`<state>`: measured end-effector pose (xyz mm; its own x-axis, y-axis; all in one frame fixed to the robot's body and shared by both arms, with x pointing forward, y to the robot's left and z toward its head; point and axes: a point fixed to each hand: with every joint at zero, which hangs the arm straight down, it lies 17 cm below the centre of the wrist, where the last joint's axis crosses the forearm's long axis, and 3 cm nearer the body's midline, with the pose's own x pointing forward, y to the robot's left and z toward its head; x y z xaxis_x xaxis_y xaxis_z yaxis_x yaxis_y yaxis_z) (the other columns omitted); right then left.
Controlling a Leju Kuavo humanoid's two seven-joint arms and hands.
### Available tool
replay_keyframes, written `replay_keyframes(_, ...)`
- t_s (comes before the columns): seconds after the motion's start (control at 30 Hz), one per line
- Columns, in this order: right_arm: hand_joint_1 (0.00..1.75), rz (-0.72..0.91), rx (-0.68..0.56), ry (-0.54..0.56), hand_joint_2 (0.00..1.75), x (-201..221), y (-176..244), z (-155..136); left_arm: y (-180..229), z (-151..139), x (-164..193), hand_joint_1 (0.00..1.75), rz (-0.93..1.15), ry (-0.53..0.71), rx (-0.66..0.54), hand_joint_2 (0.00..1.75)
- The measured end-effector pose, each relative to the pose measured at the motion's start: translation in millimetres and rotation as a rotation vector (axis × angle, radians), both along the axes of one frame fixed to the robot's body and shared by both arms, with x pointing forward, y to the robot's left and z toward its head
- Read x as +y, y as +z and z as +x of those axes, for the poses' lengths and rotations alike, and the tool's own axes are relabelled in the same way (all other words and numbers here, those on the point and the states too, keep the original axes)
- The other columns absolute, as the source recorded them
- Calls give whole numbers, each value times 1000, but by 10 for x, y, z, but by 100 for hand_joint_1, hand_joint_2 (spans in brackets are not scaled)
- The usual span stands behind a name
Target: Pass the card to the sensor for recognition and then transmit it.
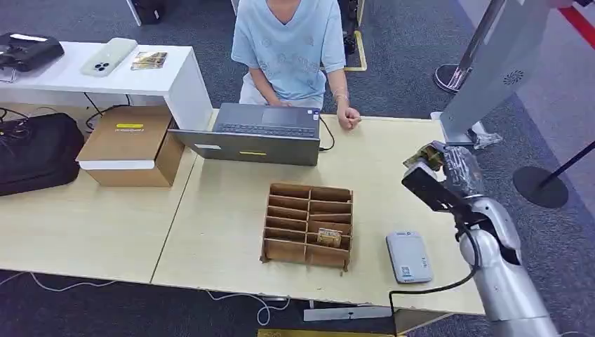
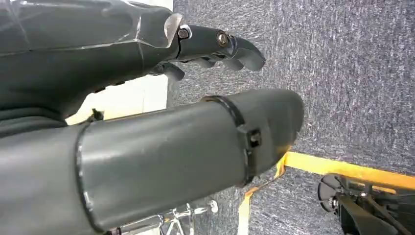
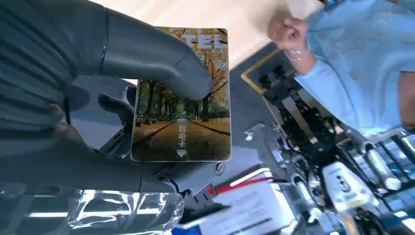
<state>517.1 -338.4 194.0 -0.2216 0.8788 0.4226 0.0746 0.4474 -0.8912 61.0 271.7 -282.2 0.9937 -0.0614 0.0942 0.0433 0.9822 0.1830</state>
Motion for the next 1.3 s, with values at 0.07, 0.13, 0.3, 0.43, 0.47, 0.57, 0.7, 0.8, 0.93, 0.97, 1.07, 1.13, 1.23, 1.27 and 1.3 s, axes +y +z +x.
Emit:
replay_keyframes(0.07,175,-25,-26,17,175,85,178,153,0,4,-4,0,-1,0,-1,0)
replay_keyframes(0.13,175,-45,-44,29,175,153,337,303,1,4,-6,0,-1,-2,-1,0)
replay_keyframes(0.3,175,-86,-77,54,175,301,637,607,0,3,-11,0,-2,-14,0,0)
replay_keyframes(0.43,175,-101,-90,105,175,510,824,803,0,5,-18,0,-5,-33,2,0)
replay_keyframes(0.47,175,-99,-86,119,175,580,862,854,0,-1,-21,0,-5,-39,5,0)
replay_keyframes(0.57,175,-108,-74,153,175,799,974,984,-1,-11,-17,0,-4,-55,13,0)
replay_keyframes(0.7,175,-142,-54,187,175,1121,1114,1138,0,2,-11,0,-1,-71,11,0)
replay_keyframes(0.8,175,-147,-16,209,175,1353,1140,1217,0,4,-14,0,-1,-77,11,0)
replay_keyframes(0.93,175,-143,53,219,175,1585,1088,1290,2,18,-18,0,1,-99,9,0)
replay_keyframes(0.97,175,-143,68,213,175,1621,1068,1307,2,19,-16,0,2,-100,9,0)
replay_keyframes(1.07,175,-159,99,185,175,1693,1056,1358,2,20,-17,0,1,-101,9,0)
replay_keyframes(1.13,175,-175,120,170,175,1746,1032,1382,2,21,-21,0,0,-101,9,0)
replay_keyframes(1.23,175,-185,135,160,175,1805,1040,1401,2,21,-22,0,-1,-99,9,0)
replay_keyframes(1.27,175,-190,137,159,175,1835,1051,1404,2,21,-22,0,-1,-99,9,0)
replay_keyframes(1.3,175,-198,143,152,175,1838,1043,1412,2,20,-22,0,-1,-99,9,0)
